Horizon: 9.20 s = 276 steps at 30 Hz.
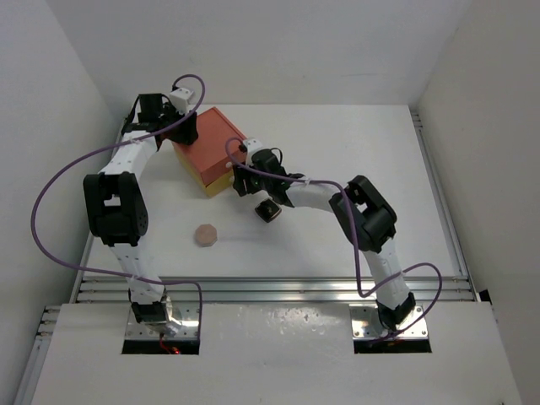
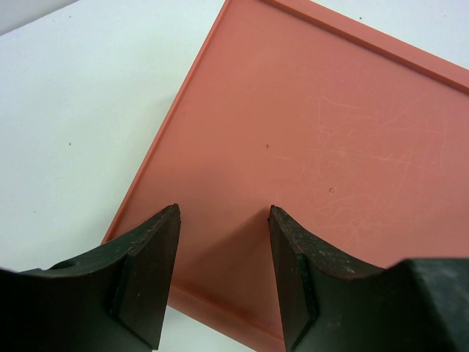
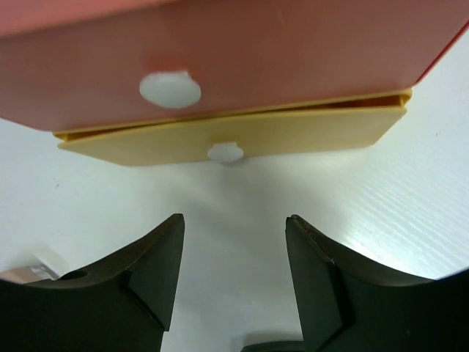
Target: Organize the makeup
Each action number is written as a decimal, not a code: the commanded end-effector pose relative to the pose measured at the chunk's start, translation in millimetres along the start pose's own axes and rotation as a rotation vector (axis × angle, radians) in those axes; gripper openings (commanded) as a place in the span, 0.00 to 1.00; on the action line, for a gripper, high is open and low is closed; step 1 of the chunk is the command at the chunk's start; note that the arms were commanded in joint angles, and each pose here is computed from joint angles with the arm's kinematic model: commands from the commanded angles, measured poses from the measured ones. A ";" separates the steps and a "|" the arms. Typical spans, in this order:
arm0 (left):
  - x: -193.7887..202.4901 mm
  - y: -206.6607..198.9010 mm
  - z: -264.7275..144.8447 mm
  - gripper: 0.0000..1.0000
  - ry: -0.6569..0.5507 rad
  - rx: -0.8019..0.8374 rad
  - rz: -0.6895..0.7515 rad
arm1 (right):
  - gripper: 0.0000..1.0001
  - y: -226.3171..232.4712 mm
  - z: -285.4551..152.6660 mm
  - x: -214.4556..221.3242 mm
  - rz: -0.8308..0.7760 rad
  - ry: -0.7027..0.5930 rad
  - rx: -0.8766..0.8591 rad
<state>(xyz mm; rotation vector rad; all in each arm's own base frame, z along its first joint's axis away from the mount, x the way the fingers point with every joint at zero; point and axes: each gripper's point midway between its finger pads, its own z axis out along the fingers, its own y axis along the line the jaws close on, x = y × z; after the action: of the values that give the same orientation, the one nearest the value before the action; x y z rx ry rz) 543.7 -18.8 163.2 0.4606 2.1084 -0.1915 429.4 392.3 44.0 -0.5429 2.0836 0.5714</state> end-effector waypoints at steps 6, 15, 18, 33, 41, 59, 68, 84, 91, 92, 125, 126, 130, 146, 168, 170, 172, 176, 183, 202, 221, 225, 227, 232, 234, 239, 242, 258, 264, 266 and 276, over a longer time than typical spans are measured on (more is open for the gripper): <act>107.2 -23.4 6.8 0.57 0.322 0.079 -0.141 | 0.60 6.1 19.6 -34.9 -0.001 -0.119 -0.056; 107.2 -23.4 6.8 0.57 0.322 0.079 -0.141 | 0.60 13.7 41.1 -40.1 0.021 -0.152 -0.095; 107.2 -23.4 6.8 0.57 0.322 0.079 -0.141 | 0.58 12.8 43.2 -42.2 0.015 -0.162 -0.090; 111.0 -23.8 8.8 0.57 0.330 0.081 -0.145 | 0.49 14.5 47.7 -47.8 0.006 -0.203 -0.095; 112.0 -19.6 7.5 0.57 0.329 0.074 -0.151 | 0.33 13.0 51.1 -47.0 -0.009 -0.216 -0.097; 111.4 -21.1 7.7 0.57 0.326 0.083 -0.152 | 0.00 20.7 7.9 -17.4 -0.064 -0.156 -0.167; 107.5 -19.7 7.9 0.57 0.318 0.080 -0.149 | 0.00 35.3 -42.7 5.3 -0.112 -0.106 -0.256; 108.1 -17.3 9.9 0.57 0.321 0.072 -0.148 | 0.46 48.9 -82.4 13.7 -0.131 -0.048 -0.342; 108.1 -17.3 9.9 0.60 0.321 0.072 -0.148 | 0.78 27.6 -106.7 -24.0 -0.050 -0.067 -0.282; 108.1 -17.3 9.9 0.60 0.321 0.072 -0.148 | 0.78 18.3 -113.1 -18.5 -0.026 0.018 -0.238; 104.9 -15.5 7.7 0.60 0.316 0.061 -0.143 | 0.69 -176.7 -59.6 51.8 0.149 0.421 0.382; 104.9 -15.5 7.7 0.60 0.316 0.061 -0.143 | 0.64 -177.5 -57.5 53.2 0.133 0.424 0.376; 104.9 -15.5 7.7 0.60 0.316 0.061 -0.143 | 0.33 -176.0 -56.1 47.3 0.103 0.414 0.360; 112.6 -17.2 9.5 0.60 0.333 0.066 -0.149 | 0.21 -22.9 -71.0 -76.5 -0.178 0.059 -0.094; 112.5 -17.6 9.5 0.60 0.333 0.064 -0.158 | 0.75 -4.5 -0.1 -31.8 -0.134 0.182 -0.153; 112.5 -17.6 9.5 0.60 0.333 0.064 -0.158 | 0.78 -6.6 -1.9 -34.9 -0.131 0.175 -0.150; 112.5 -17.6 9.5 0.60 0.333 0.064 -0.158 | 0.80 -1.4 -5.7 -48.8 -0.133 0.135 -0.158; 109.3 -14.7 9.5 0.60 0.328 0.053 -0.154 | 0.80 5.6 -19.8 -79.7 -0.116 0.060 -0.172; 51.7 -9.6 -4.7 0.61 0.225 0.085 -0.066 | 0.86 13.0 -66.8 -100.1 -0.109 -0.032 -0.178; -85.2 -90.6 -211.7 1.00 -0.172 0.269 0.833 | 0.95 -13.3 -141.2 -41.3 -0.197 0.051 -0.095; 186.4 -190.9 -124.6 1.00 0.319 0.597 0.836 | 0.95 -32.1 -182.2 16.8 -0.134 0.116 -0.029; 198.8 -184.5 -108.3 1.00 0.361 0.542 0.810 | 0.95 -33.5 -186.2 20.8 -0.132 0.124 -0.024; 204.9 -181.7 -106.3 1.00 0.382 0.546 0.796 | 0.95 -35.2 -188.3 18.7 -0.137 0.122 -0.018; 228.9 -180.5 -111.8 1.00 0.428 0.606 0.816 | 0.95 -35.4 -186.5 16.4 -0.150 0.128 -0.014; 238.6 -182.0 -113.8 1.00 0.462 0.630 0.801 | 0.95 -34.7 -185.5 14.9 -0.152 0.133 -0.015; 256.7 -187.7 -120.4 0.87 0.501 0.706 0.779 | 0.95 -35.3 -181.4 13.7 -0.158 0.146 -0.015; 256.8 -187.7 -120.4 0.65 0.501 0.706 0.779 | 0.95 -35.1 -180.6 10.3 -0.167 0.140 -0.016; 103.9 -210.5 -142.4 0.39 0.190 0.734 0.632 | 0.95 -37.2 -175.9 12.4 -0.146 0.149 -0.010; 52.5 -204.8 -85.7 0.40 0.093 0.480 0.532 | 0.95 -37.7 -176.7 16.3 -0.145 0.150 -0.004; 51.8 -201.7 -72.6 0.40 0.106 0.421 0.542 | 0.95 -39.4 -177.5 18.8 -0.141 0.154 0.002; 63.6 -180.6 -21.4 0.40 0.213 0.322 0.545 | 0.95 -44.8 -182.5 28.3 -0.147 0.166 0.029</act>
<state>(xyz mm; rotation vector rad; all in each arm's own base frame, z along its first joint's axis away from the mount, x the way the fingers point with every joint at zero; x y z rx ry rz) 400.0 -158.0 86.7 1.3404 2.1370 -0.2314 318.6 246.2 87.8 -0.7728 2.2345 0.4256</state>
